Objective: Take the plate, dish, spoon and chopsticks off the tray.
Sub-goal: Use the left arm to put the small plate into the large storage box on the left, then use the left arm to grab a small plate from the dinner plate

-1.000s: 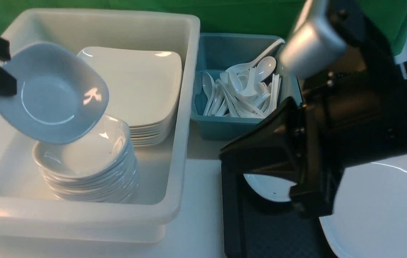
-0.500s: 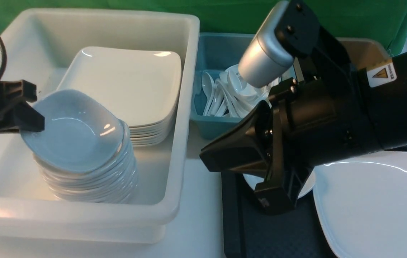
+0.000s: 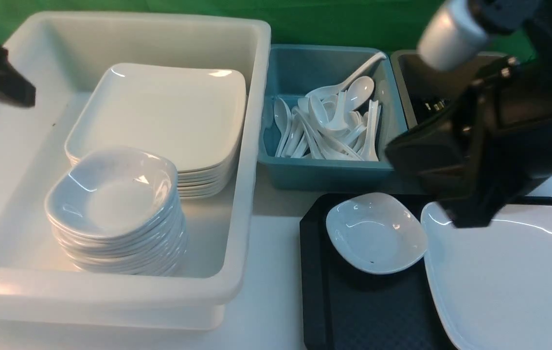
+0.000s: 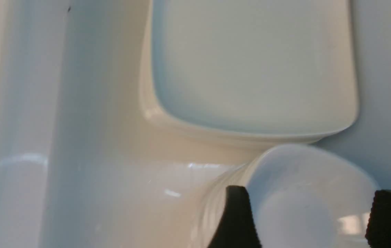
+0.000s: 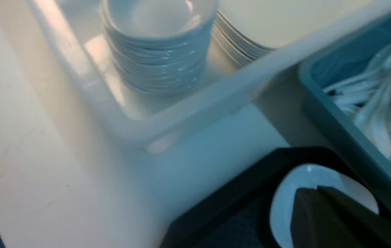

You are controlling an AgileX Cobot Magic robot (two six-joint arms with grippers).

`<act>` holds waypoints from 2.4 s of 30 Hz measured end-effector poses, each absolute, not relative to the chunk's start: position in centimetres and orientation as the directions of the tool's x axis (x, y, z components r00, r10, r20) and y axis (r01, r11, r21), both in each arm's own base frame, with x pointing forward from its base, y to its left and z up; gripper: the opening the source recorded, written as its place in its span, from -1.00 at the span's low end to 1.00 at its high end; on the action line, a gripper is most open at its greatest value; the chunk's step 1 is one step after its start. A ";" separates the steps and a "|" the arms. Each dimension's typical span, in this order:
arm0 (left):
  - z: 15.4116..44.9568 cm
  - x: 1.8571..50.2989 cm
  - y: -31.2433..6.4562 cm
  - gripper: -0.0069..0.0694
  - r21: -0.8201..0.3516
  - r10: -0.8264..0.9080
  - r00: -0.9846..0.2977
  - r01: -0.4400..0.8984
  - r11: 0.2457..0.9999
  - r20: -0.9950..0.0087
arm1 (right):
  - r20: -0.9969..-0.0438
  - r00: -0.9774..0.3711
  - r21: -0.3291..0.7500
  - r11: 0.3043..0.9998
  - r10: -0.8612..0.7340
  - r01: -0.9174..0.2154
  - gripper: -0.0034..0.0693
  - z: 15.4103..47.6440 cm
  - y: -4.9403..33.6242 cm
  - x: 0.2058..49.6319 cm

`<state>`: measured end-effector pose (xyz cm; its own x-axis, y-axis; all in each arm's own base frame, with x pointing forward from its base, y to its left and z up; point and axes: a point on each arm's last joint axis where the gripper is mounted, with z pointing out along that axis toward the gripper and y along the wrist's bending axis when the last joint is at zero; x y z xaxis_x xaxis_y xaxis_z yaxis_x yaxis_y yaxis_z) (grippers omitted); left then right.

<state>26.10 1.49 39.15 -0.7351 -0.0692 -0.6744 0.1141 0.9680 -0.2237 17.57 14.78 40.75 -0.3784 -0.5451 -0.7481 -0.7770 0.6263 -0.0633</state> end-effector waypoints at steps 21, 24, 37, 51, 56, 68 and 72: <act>30.7 25.8 -30.4 -0.75 -0.011 0.720 -0.490 0.830 0.558 -0.491 | -0.428 -0.812 -0.057 0.909 -0.397 -0.414 -0.81 35.6 4.9 15.3; 27.5 26.4 -33.1 -0.59 0.056 0.798 -0.416 0.873 0.485 -0.436 | -0.430 -0.824 -0.054 0.921 -0.369 -0.385 -0.81 34.7 4.2 14.6; 19.6 28.4 -36.2 0.51 0.222 0.903 -0.265 0.910 0.350 -0.340 | -0.494 -0.819 -0.028 0.947 -0.291 -0.319 -0.81 35.3 3.4 13.2; 15.7 29.4 -37.0 0.53 0.272 0.925 -0.211 0.914 0.301 -0.315 | -0.530 -0.799 -0.002 0.943 -0.282 -0.332 -0.81 35.4 3.8 13.4; 15.5 29.4 -37.1 0.22 0.265 0.920 -0.225 0.911 0.316 -0.322 | -0.533 -0.793 0.000 0.937 -0.296 -0.350 -0.81 35.5 3.9 13.4; 17.3 29.9 -37.4 -0.58 0.290 0.915 -0.236 0.896 0.335 -0.327 | -0.538 -0.785 0.010 0.929 -0.308 -0.371 -0.81 35.5 4.1 13.4; 18.9 30.0 -37.4 -0.69 0.281 0.907 -0.277 0.886 0.368 -0.316 | -0.548 -0.781 0.030 0.926 -0.300 -0.377 -0.81 35.6 4.3 13.4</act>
